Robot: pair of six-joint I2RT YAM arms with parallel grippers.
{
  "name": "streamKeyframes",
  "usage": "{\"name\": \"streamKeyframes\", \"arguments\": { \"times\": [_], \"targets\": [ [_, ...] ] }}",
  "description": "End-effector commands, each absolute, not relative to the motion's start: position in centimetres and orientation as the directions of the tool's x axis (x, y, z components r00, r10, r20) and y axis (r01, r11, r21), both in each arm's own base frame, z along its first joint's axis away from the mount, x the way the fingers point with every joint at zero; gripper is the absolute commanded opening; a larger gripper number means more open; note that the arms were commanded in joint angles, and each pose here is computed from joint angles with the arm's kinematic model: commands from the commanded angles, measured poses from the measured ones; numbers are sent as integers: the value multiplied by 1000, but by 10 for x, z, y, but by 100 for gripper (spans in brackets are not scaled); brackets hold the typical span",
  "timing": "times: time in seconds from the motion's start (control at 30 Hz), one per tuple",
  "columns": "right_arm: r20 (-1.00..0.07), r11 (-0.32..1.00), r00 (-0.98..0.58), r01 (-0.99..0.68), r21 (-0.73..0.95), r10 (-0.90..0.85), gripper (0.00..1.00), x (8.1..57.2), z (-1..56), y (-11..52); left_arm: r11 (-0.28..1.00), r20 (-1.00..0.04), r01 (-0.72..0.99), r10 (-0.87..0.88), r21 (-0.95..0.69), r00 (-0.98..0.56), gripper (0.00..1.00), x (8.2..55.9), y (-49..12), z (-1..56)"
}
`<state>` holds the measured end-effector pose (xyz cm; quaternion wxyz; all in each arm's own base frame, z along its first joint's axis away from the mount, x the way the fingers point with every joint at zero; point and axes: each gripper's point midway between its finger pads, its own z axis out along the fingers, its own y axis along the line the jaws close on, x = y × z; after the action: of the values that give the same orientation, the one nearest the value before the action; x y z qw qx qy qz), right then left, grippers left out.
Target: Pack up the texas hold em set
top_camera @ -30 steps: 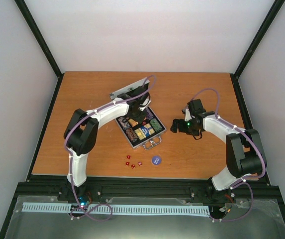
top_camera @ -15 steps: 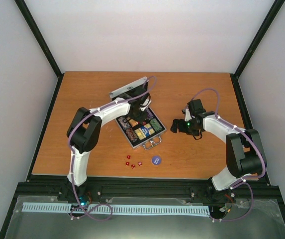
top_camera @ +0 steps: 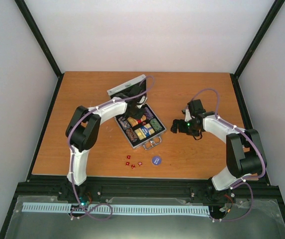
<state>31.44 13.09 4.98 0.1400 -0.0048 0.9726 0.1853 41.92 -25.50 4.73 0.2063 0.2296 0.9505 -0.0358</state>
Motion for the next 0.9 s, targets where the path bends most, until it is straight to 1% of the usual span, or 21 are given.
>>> {"name": "streamKeyframes", "arguments": {
  "times": [0.0, 0.1, 0.17, 0.23, 0.33, 0.43, 0.5, 0.57, 0.87],
  "targets": [
    [-290, 931, -955, -59, 360, 52, 100, 315, 53, 128, 892, -341, 451, 415, -30, -843, 20, 395, -245, 48],
    [-290, 930, -956, -58, 362, 53, 100, 315, 53, 129, 875, -410, 480, 419, -54, -810, 37, 395, -251, 80],
    [-289, 929, -956, -59, 366, 53, 100, 315, 53, 129, 859, -436, 509, 435, -61, -788, 47, 393, -254, 95],
    [-289, 928, -956, -60, 367, 52, 100, 315, 52, 130, 847, -436, 529, 455, -59, -776, 52, 389, -254, 99],
    [-291, 927, -955, -60, 371, 54, 100, 317, 52, 131, 841, -403, 540, 484, -31, -777, 53, 382, -246, 91],
    [-289, 927, -956, -59, 371, 55, 100, 318, 52, 131, 831, -370, 556, 513, -12, -775, 52, 378, -241, 79],
    [-291, 927, -955, -61, 370, 53, 100, 318, 52, 131, 824, -357, 566, 527, -7, -771, 49, 375, -240, 75],
    [-286, 928, -957, -60, 367, 51, 100, 317, 51, 130, 819, -352, 574, 535, -8, -768, 48, 373, -240, 73],
    [-281, 928, -959, -60, 367, 48, 100, 318, 49, 131, 825, -329, 566, 535, 2, -778, 49, 377, -239, 60]
  ]
}}
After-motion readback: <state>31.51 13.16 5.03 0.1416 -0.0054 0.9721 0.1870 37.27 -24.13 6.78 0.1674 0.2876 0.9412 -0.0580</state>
